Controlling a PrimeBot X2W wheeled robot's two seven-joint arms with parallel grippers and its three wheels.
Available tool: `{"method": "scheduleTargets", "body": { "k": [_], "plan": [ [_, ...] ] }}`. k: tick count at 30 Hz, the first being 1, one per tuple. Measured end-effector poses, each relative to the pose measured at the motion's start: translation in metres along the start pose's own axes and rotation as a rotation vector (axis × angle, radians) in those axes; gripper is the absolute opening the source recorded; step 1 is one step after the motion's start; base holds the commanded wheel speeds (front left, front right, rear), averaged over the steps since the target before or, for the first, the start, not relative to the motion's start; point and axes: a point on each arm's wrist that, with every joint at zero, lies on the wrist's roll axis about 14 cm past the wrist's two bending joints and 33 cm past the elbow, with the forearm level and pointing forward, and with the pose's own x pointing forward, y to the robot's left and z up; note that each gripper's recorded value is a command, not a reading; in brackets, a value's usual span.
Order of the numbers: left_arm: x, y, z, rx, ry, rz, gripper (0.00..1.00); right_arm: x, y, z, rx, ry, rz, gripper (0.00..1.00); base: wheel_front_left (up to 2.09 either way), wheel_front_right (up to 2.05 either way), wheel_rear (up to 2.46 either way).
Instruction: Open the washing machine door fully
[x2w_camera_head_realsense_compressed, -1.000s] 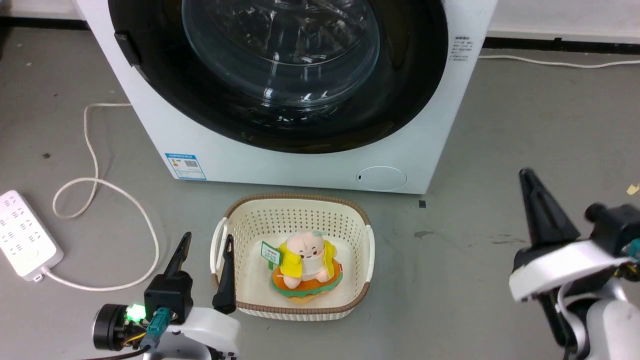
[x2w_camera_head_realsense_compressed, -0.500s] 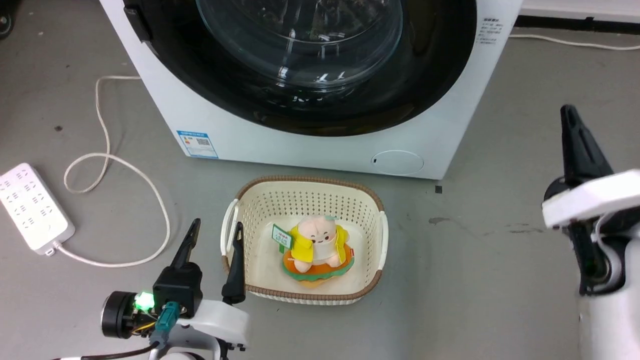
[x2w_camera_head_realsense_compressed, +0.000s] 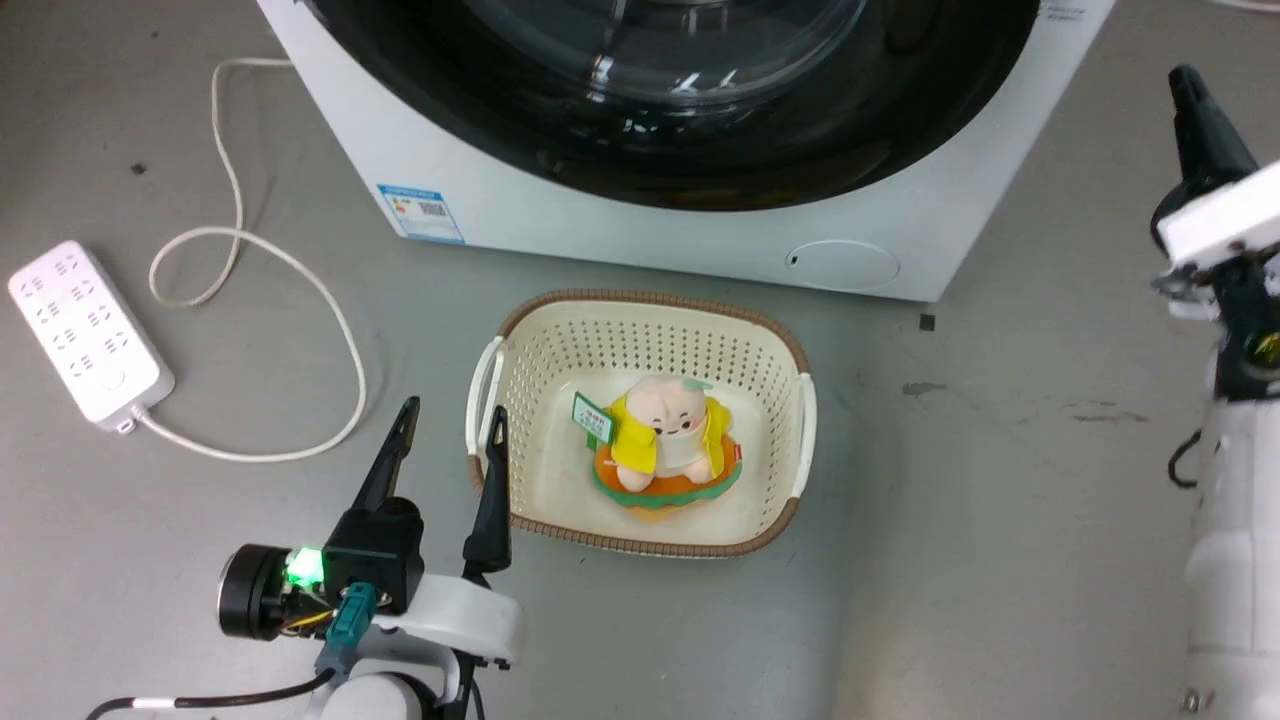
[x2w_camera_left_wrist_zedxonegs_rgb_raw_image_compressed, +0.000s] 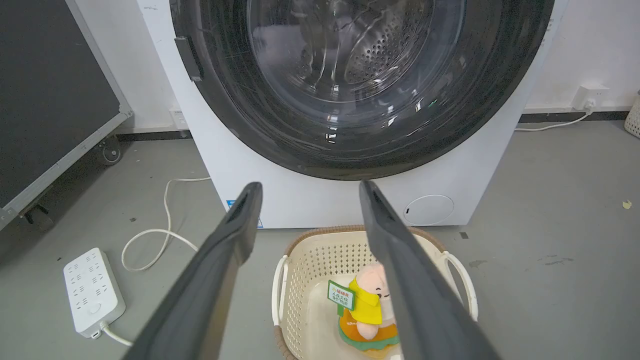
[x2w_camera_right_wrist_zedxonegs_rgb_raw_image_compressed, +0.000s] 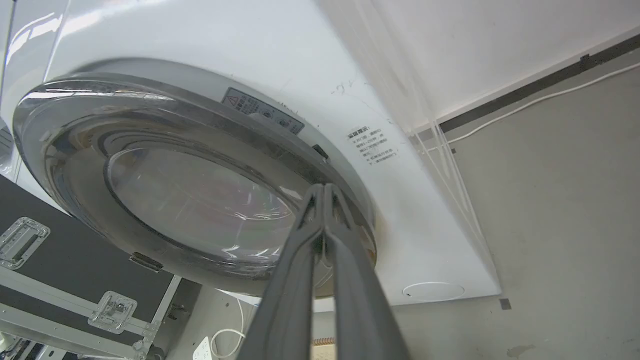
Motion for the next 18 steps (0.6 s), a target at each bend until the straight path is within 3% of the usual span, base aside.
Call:
{"method": "scheduleTargets", "body": {
  "k": [18],
  "plan": [
    [0.011, 0.009, -0.014, 0.018, 0.017, 0.037, 1.0, 0.078, -0.009, -0.031, 0.233, 0.228, -0.053, 0.0, 0.0, 0.0, 0.0]
  ]
}}
